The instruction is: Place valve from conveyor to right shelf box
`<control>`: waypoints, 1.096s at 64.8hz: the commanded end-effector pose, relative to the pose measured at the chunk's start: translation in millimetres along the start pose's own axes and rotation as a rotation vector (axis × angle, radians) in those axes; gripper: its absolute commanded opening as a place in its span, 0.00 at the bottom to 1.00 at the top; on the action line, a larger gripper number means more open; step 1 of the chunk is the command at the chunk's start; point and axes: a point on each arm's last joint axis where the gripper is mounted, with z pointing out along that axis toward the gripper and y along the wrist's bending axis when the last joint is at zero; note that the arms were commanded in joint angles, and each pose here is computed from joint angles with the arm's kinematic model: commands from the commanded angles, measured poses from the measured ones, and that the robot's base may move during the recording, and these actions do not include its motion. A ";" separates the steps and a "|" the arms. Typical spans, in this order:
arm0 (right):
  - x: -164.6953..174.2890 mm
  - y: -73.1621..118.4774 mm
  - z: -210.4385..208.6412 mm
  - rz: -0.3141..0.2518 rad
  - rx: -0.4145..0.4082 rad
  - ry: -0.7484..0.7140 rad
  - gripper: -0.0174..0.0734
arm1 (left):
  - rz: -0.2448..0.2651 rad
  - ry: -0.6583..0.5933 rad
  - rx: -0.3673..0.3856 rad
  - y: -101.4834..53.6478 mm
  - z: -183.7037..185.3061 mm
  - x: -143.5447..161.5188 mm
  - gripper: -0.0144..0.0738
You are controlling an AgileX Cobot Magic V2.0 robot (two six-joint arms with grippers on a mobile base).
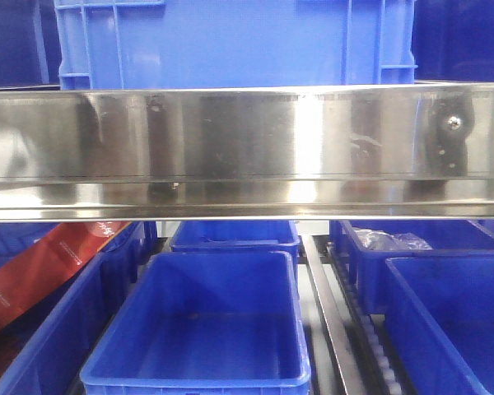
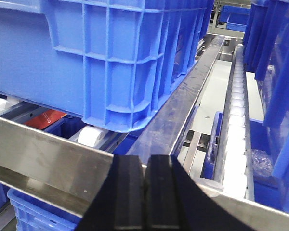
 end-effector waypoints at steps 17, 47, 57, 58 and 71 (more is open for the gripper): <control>-1.9 -1.0 -1.1 -0.009 0.009 -0.029 0.01 | -0.036 -0.092 -0.086 2.1 -8.1 70.0 0.04; -1.9 -1.0 -1.1 -0.009 0.009 -0.029 0.01 | -0.038 -0.063 -0.081 1.7 -7.1 76.4 0.04; -1.9 -1.0 -1.1 -0.009 0.009 -0.029 0.01 | -0.038 -0.063 -0.081 1.7 -7.1 76.4 0.04; -1.9 -1.0 -1.1 -0.009 0.009 -0.029 0.01 | -0.038 -0.063 -0.081 1.7 -7.1 76.4 0.04; -1.9 -1.0 -1.1 -0.009 0.009 -0.029 0.01 | -0.038 -0.063 -0.081 1.7 -7.1 76.4 0.04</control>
